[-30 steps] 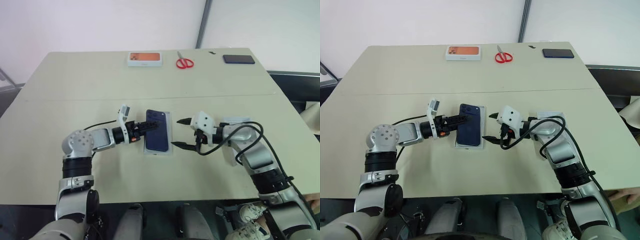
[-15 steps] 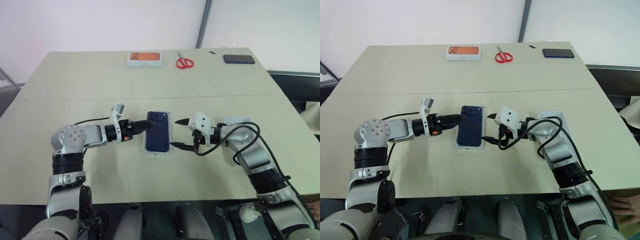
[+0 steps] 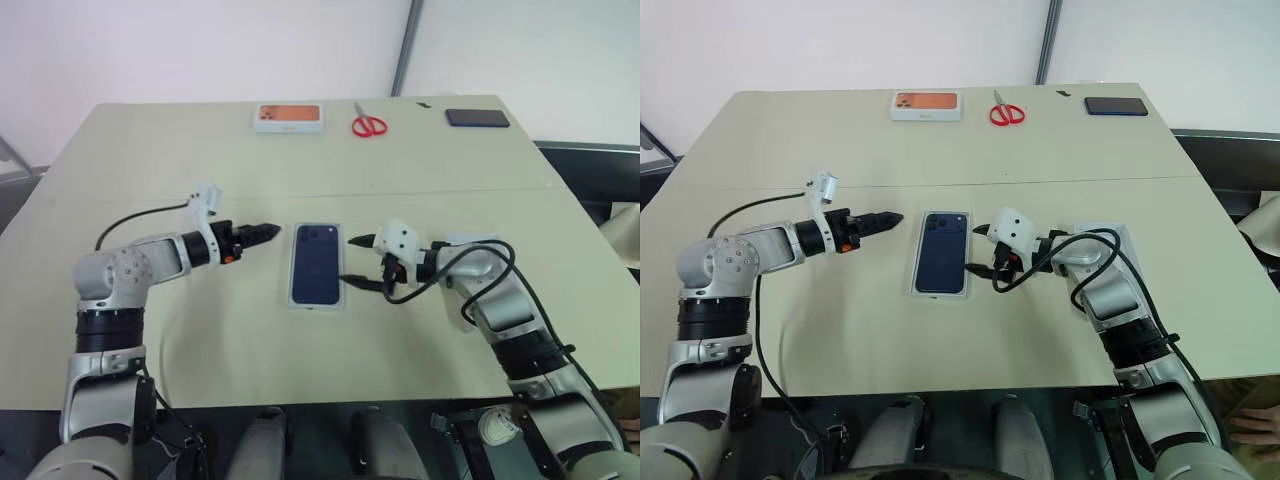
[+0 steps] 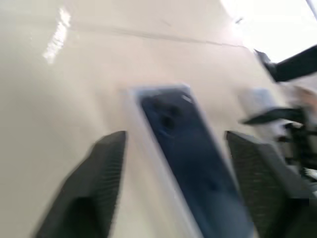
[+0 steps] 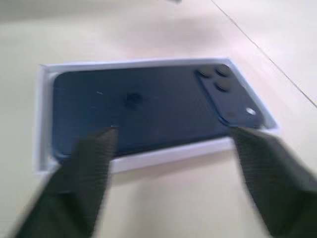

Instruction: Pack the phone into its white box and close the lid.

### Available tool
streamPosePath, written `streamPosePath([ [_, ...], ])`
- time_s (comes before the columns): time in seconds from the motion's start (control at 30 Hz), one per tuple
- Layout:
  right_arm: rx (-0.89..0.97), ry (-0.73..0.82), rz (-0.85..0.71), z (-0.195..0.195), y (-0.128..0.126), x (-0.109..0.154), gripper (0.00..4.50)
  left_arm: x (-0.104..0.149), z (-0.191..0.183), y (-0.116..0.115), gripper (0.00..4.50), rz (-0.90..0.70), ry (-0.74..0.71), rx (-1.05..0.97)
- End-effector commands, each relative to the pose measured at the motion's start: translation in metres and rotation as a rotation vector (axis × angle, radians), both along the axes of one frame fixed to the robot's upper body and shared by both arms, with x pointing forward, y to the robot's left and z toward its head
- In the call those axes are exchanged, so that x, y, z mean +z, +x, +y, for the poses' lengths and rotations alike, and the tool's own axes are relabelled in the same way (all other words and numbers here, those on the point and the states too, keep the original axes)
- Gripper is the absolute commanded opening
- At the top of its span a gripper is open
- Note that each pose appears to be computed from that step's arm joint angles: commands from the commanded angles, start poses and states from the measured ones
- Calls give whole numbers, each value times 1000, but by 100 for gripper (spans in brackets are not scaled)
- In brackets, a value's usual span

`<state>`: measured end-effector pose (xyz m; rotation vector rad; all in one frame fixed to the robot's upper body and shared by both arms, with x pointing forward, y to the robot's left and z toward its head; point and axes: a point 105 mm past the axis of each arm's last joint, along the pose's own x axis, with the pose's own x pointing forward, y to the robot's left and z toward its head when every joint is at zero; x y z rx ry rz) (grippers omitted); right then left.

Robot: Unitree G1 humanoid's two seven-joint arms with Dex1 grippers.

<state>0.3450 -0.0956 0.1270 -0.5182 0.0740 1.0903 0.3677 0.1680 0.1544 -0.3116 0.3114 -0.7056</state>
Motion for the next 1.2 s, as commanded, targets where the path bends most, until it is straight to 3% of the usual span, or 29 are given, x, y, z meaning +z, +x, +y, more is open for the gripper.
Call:
streamPosePath([
  [0.03, -56, -4, -98, -6, 13, 16, 165, 7, 3, -1, 110, -240, 136, -38],
  [0.07, -66, -15, -112, -7, 15, 14, 99, 2, 2, -3, 45, -266, 154, -53],
  [0.1, -76, -11, -119, -6, 16, 13, 68, -4, 2, -7, 16, -287, 154, -70],
  [0.13, -83, -5, -124, -5, 16, 12, 7, -10, 3, -9, 0, -300, 165, -78],
  [0.23, -105, -27, -139, -7, 17, 7, 7, -29, 0, -20, 0, -343, 193, -147],
  [0.37, -137, -61, -160, -9, 16, -3, 7, -46, -1, -18, 0, -370, 266, -147],
  [0.6, -123, -117, -168, 2, 12, -21, 7, -73, -39, -9, 0, -297, 307, -252],
  [0.83, -98, -86, -157, 9, 8, -16, 7, -70, -71, -22, 0, -244, 229, -394],
  [1.03, -94, -136, -150, -11, 1, -15, 7, -56, -98, -34, 0, -210, 129, -487],
  [1.2, -97, -165, -125, -29, -11, -14, 7, -53, -111, -32, 0, -222, 146, -515],
])
